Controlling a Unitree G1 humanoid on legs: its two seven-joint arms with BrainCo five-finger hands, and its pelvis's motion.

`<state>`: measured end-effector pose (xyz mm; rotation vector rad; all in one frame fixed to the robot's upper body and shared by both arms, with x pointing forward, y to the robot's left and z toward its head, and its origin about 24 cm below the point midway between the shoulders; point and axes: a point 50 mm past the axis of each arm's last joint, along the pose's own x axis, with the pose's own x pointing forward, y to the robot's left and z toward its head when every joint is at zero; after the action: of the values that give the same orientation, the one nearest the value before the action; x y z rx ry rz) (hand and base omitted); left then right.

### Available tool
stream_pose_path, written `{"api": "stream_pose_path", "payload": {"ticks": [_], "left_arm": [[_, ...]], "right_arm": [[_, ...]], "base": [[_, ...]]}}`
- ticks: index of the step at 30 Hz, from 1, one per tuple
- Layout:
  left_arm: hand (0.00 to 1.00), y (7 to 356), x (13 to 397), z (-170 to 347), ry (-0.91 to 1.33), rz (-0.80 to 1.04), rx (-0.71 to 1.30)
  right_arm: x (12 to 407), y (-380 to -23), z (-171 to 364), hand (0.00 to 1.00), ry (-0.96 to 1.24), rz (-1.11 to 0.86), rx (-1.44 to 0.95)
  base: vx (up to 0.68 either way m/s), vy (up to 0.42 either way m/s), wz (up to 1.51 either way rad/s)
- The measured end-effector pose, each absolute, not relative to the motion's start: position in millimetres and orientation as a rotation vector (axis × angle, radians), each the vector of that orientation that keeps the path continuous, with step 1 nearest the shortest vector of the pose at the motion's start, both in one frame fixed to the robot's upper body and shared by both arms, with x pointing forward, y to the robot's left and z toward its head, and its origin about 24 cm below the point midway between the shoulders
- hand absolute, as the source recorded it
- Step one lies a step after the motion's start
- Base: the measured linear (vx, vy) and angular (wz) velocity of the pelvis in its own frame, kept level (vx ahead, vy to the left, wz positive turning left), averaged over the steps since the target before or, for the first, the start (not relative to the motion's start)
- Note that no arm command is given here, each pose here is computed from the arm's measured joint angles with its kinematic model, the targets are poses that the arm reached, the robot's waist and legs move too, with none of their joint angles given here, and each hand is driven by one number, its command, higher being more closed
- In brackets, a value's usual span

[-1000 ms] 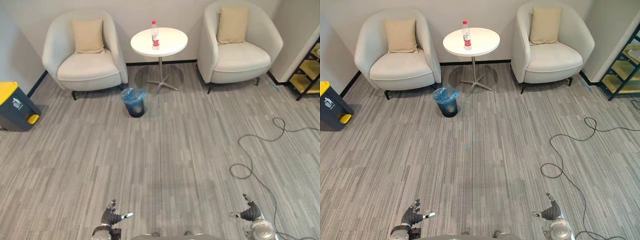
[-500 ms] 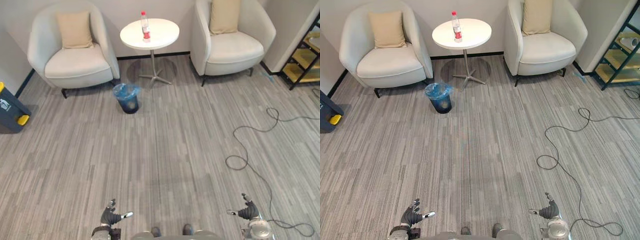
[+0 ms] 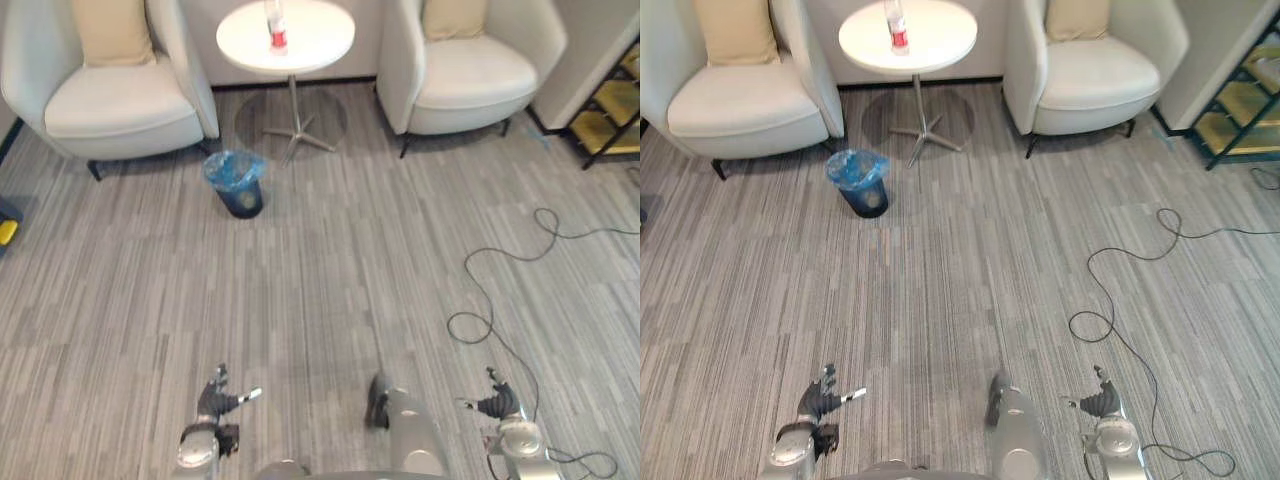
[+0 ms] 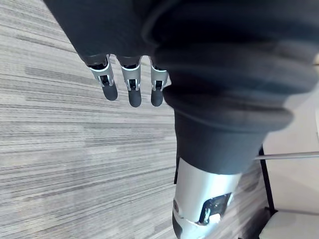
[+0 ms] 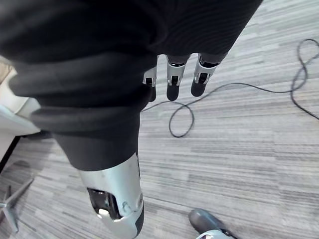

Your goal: Gather rubbish on tea table into small bin, then transfer packed bag to large trash can.

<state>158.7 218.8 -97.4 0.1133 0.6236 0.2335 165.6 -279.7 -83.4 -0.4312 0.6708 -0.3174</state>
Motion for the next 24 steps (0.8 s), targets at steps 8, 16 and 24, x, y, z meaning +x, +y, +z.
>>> {"api": "stream_pose_path", "payload": {"ticks": [8, 16, 24], "left_arm": [[0.00, 213.0, 157.4, -99.2, 0.632, 0.210, 0.115], [0.00, 214.6, 146.2, -101.7, 0.656, 0.236, 0.108], [0.00, 218.1, 148.1, -101.0, 0.659, 0.254, 0.124]], "right_arm": [[171.7, -265.2, -85.8, 0.00, 0.647, -0.328, -0.355], [170.8, -258.1, -92.6, 0.00, 0.674, -0.328, -0.337], [165.7, -246.8, -99.5, 0.00, 0.697, -0.293, -0.339]], "base": [[0.59, -0.260, 0.10], [0.71, 0.087, -0.45], [0.72, 0.043, 0.19]]}}
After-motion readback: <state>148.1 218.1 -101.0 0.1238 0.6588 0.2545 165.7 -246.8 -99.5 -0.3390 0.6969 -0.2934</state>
